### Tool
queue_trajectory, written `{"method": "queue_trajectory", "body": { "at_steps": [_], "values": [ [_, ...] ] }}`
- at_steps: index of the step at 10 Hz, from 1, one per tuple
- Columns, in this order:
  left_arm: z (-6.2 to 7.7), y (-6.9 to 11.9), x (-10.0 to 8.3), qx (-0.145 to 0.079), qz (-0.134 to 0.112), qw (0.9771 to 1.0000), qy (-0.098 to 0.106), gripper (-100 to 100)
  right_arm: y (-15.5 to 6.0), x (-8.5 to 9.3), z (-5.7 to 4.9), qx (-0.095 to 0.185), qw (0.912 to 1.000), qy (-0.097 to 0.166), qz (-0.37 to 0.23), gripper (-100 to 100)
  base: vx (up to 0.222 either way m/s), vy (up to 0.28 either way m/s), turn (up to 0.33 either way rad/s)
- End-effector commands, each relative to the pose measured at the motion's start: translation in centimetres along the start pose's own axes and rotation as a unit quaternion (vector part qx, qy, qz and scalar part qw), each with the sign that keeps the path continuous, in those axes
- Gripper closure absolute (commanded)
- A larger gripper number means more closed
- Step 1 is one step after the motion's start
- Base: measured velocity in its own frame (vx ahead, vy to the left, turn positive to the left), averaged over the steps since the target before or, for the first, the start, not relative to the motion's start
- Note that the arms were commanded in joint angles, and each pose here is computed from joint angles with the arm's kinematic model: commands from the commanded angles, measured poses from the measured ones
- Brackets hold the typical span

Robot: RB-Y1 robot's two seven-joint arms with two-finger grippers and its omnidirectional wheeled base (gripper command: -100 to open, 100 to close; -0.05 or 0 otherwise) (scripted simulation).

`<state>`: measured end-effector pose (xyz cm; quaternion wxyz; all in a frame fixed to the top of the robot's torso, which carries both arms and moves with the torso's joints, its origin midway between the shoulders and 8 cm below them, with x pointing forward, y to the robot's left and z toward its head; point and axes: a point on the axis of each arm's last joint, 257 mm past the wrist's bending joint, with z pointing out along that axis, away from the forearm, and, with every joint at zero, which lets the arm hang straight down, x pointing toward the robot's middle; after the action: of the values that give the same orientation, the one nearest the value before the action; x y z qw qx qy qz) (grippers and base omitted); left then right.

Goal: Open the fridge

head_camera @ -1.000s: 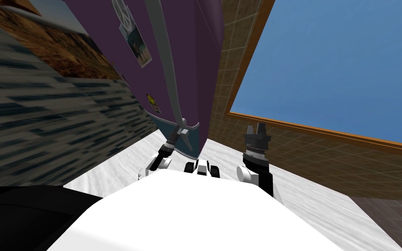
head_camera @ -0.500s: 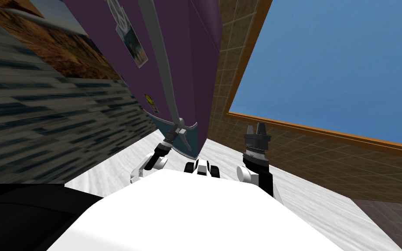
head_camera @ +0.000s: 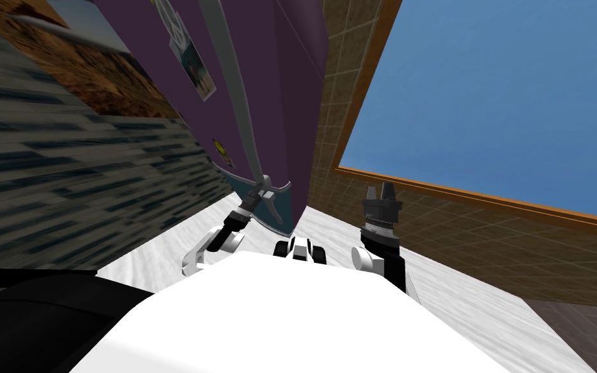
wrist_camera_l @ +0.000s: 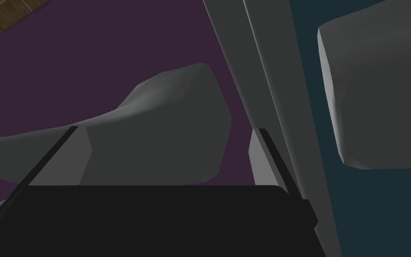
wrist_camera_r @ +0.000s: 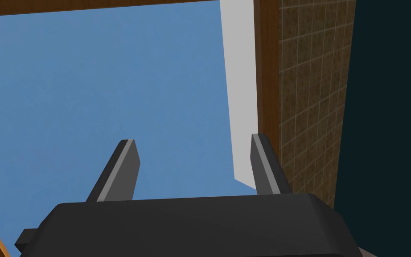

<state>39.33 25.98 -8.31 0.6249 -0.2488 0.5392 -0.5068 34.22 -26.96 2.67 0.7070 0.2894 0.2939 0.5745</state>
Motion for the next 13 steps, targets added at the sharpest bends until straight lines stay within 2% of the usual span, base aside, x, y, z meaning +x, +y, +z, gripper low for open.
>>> {"method": "queue_trajectory", "body": {
  "at_steps": [1,6,8,9,13],
  "values": [
    [-0.1,0.3,-0.8,-0.024,0.012,0.9996,0.003,-100,0.0,0.0,0.0,0.0,1.0,0.0,0.0,0,-0.007,-0.046,0.031],
    [-0.2,1.0,-1.9,-0.061,0.029,0.9977,0.006,-100,0.0,0.0,0.0,0.0,1.0,0.0,0.0,0,0.001,-0.042,0.018],
    [-0.3,1.1,-2.6,-0.08,0.04,0.996,0.007,-100,0.0,0.0,0.0,0.0,1.0,0.0,0.0,0,-0.004,-0.038,0.015],
    [-0.4,1.3,-2.6,-0.082,0.04,0.9958,0.007,-100,0.0,0.0,0.0,0.0,1.0,0.0,0.0,0,0.001,-0.034,0.014],
    [-0.7,1.5,-3.8,-0.118,0.059,0.9913,0.008,-100,0.0,0.0,0.0,0.0,1.0,0.0,0.0,0,0.001,-0.042,0.019]
  ]
}}
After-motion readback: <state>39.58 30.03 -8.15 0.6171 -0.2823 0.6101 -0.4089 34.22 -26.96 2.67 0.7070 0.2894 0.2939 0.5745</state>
